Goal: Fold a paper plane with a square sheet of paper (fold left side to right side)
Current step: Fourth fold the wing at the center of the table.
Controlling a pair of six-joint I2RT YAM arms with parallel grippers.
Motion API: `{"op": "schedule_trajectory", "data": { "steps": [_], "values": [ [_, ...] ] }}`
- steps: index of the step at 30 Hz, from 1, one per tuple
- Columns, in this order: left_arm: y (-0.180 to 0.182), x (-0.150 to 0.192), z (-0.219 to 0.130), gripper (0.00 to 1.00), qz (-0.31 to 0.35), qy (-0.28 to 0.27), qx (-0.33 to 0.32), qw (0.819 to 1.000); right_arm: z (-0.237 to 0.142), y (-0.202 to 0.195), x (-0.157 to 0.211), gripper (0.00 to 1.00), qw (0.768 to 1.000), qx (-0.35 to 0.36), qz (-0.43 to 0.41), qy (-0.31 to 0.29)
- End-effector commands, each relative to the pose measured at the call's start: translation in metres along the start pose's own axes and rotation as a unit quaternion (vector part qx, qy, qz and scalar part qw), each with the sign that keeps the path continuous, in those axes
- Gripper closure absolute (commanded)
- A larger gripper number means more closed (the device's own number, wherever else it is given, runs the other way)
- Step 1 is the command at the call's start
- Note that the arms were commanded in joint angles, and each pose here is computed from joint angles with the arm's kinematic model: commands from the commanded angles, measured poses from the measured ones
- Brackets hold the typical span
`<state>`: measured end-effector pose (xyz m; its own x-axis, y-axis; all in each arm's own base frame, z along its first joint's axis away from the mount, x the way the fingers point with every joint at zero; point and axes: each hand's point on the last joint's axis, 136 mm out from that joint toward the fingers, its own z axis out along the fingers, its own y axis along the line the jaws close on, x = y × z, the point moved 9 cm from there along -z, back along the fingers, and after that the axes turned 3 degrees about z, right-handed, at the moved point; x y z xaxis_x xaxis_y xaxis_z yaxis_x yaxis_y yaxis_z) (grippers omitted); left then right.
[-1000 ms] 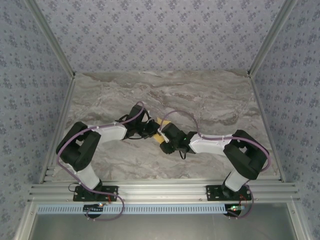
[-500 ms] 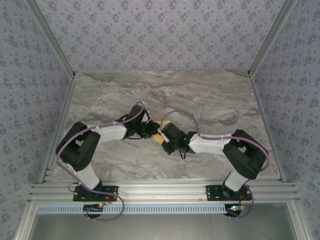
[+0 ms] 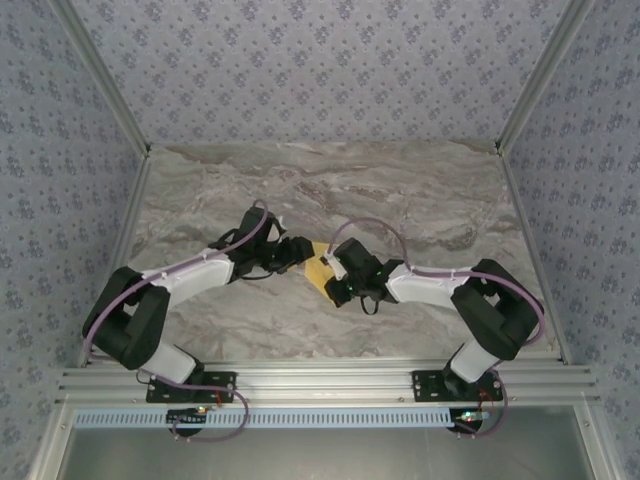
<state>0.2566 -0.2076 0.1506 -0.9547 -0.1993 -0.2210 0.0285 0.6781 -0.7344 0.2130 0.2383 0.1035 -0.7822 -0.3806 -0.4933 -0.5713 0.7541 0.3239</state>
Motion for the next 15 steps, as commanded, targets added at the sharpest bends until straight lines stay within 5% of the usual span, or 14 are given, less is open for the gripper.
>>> {"op": "schedule_trajectory", "data": {
  "steps": [1,6,15],
  "values": [
    [0.002,0.003,0.007,0.62,-0.001,0.006,0.008,1.000,-0.005,0.000,0.001,0.95,0.999,-0.037,0.027,-0.004],
    [0.004,0.004,0.016,0.75,-0.005,0.013,0.005,1.000,-0.010,-0.006,0.005,0.95,0.998,-0.046,0.042,-0.018],
    [0.001,0.009,0.041,0.81,-0.003,0.037,0.004,0.999,-0.015,-0.014,0.010,0.95,0.995,-0.071,0.068,-0.035]
  ]
}}
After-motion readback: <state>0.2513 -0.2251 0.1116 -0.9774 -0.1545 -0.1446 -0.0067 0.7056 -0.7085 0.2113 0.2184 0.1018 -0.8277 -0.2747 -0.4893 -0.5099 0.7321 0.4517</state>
